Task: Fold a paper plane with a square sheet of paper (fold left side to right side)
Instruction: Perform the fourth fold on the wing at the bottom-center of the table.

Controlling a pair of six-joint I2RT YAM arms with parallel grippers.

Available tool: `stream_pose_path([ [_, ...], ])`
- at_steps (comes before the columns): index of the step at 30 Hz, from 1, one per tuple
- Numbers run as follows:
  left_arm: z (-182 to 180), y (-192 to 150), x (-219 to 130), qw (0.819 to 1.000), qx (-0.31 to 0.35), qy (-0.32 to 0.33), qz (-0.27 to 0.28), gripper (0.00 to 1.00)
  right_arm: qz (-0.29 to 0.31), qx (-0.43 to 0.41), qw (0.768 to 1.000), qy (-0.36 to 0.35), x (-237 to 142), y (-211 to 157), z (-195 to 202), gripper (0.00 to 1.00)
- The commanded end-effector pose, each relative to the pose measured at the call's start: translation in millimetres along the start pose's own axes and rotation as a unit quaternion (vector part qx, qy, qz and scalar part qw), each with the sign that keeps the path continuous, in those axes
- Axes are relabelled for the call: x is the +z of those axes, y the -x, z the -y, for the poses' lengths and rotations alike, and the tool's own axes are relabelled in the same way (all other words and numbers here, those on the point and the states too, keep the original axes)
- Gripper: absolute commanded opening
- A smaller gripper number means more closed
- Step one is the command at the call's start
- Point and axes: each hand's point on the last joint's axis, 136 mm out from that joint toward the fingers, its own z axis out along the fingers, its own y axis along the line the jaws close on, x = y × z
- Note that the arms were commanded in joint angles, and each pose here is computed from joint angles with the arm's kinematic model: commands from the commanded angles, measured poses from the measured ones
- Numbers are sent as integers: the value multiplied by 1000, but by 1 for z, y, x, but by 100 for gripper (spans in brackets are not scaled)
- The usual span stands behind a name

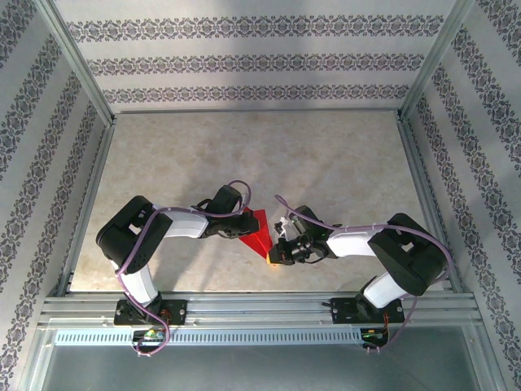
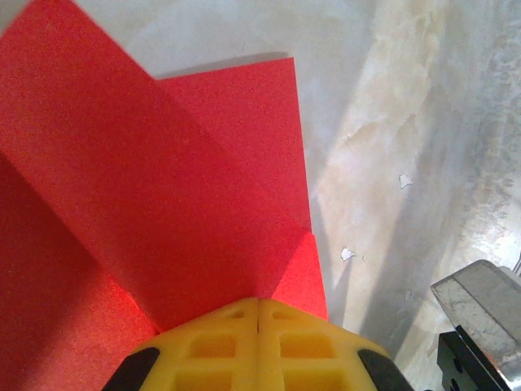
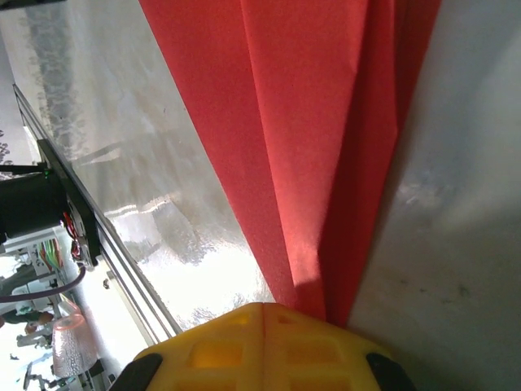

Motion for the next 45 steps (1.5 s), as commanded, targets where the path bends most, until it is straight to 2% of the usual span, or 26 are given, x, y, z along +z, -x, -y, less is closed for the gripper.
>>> stream_pose_path([
  [1,-37,-18,2,997,-25,68,-24,0,-14,15,1000,-20,4,-13,15,0],
  [13,-38,-18,3,997,-26,70,-25,0,-18,25,999,-34,-2,-28,25,0],
  [22,-37,-17,2,997,-26,68,-24,0,-1,-28,999,19,-31,-27,-22,0],
  [27,-37,-18,3,997,-25,69,-26,0,24,-54,998,34,-41,-11,-38,0],
  [36,-36,-17,3,997,-25,67,-25,0,49,-65,997,3,-20,33,-42,0],
  [45,-35,-18,4,997,-23,66,-25,0,40,-39,998,-37,1,40,-14,0],
])
